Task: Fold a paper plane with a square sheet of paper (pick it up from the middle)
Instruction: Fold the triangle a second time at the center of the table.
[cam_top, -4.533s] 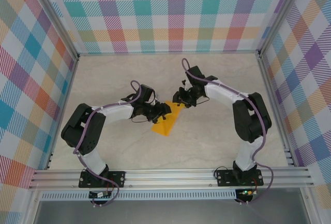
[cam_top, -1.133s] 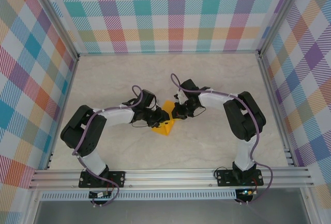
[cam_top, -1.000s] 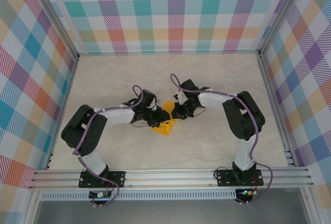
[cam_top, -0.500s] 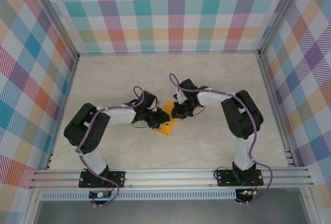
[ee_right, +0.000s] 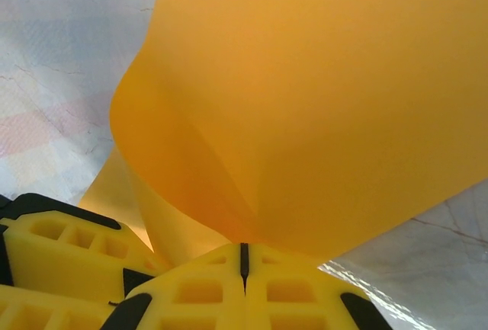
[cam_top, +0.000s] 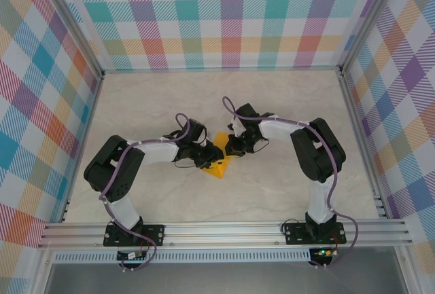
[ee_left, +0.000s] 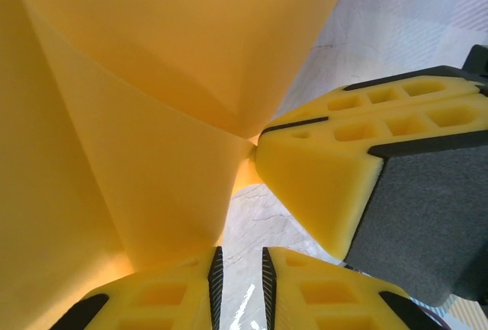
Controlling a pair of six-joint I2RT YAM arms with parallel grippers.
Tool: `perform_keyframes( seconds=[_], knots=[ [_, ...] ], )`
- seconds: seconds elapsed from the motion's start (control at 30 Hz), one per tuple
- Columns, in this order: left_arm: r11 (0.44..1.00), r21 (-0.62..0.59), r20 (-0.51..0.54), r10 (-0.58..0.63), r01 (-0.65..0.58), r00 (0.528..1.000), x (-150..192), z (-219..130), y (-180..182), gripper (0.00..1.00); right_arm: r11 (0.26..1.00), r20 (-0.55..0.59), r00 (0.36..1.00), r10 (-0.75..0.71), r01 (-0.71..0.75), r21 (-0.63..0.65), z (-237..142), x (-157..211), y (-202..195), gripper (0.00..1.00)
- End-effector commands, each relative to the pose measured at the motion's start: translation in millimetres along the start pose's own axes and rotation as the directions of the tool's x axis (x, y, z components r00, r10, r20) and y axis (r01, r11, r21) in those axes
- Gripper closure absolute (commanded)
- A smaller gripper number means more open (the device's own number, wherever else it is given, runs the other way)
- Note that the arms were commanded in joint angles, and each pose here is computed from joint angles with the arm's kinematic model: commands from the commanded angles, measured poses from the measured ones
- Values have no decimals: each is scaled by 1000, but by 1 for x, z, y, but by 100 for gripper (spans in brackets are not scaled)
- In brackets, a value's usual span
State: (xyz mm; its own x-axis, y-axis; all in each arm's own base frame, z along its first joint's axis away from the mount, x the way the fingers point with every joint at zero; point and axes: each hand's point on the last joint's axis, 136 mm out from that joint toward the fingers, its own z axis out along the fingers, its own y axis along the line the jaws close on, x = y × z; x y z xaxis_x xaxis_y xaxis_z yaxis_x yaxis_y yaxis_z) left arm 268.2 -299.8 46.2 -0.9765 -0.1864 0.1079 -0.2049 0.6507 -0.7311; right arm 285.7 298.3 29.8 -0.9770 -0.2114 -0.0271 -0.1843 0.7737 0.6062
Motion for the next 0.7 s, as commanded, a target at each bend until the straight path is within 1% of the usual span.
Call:
perform_keyframes(
  seconds=[0.0, 0.07, 0.33, 0.67],
  knots=[
    [999, 40, -24, 21, -20, 999, 10, -2, -8, 77, 1000, -31, 999, -15, 14, -13, 2, 9, 2, 98],
    [999, 47, -27, 26, -25, 999, 13, -3, -10, 77, 1000, -32, 999, -12, 12, -13, 2, 9, 2, 98],
    [1000, 13, -47, 5, -5, 999, 23, 1, 4, 77, 1000, -42, 999, -7, 7, -19, 4, 10, 2, 98],
    [1000, -7, -47, -8, 7, 999, 22, 6, 11, 77, 1000, -43, 999, 2, -2, 5, 8, 8, -4, 98]
  ],
)
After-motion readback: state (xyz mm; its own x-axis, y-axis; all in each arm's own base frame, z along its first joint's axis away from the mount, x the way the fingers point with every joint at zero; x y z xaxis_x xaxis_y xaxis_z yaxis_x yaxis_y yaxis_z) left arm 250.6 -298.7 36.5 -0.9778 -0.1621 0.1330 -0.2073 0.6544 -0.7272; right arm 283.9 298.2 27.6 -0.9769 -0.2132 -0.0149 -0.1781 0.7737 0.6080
